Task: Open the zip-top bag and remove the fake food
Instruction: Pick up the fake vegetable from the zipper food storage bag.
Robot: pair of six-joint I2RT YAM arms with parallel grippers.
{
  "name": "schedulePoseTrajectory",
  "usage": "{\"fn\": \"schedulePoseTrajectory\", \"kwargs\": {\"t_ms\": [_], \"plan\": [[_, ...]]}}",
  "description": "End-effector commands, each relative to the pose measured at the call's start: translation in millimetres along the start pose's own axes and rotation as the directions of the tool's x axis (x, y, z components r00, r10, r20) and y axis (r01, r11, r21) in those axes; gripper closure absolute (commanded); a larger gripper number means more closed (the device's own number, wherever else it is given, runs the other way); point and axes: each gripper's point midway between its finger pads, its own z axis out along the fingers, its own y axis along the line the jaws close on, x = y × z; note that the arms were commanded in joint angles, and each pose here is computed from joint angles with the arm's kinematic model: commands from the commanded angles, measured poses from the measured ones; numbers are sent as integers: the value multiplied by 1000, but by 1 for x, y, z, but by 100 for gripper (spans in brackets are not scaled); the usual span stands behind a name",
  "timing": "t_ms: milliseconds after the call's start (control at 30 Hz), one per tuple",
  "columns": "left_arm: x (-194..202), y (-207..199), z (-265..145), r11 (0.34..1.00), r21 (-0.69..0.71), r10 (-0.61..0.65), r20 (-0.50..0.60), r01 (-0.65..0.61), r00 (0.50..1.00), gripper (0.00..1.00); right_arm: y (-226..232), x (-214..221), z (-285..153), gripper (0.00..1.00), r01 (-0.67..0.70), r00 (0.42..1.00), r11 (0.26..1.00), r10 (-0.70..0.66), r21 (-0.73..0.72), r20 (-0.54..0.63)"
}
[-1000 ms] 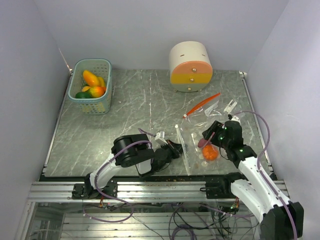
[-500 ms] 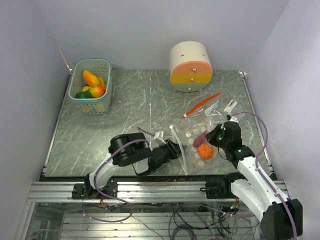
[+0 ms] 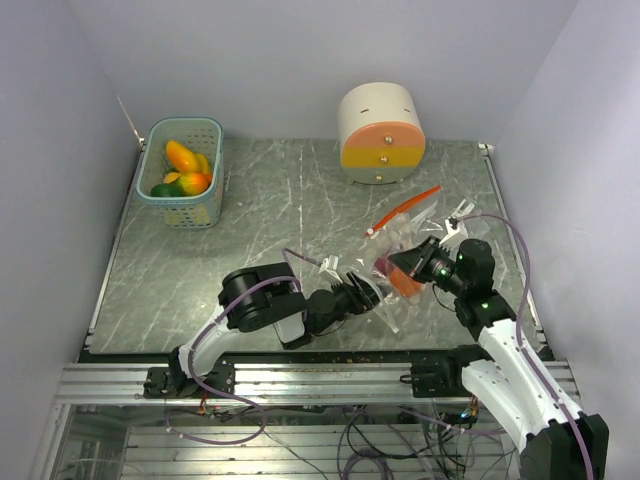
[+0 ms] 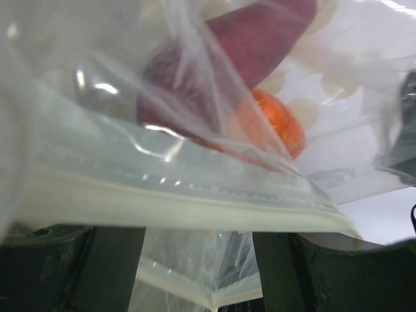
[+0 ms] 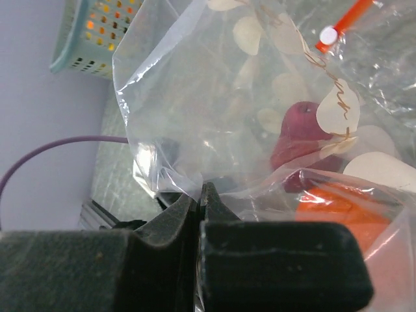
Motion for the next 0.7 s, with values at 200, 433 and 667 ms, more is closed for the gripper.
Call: {"fn": "schedulePoseTrajectory", "kwargs": {"t_ms": [200,433,667], "plan": [[3,62,-42,988,-76,136,-14,-136,991,23,-12,-4,-3,100,6,1000,997,-8,77,21],[6,75,-42,985,-102,140,-18,-142,990,24,35,-30,-25,100,65,985,993,-48,-99,163],[0,67,-41,983,-91,161,1,-160,987,24,-5,27,8,100,-56,996,997,51,-61,-80]]}}
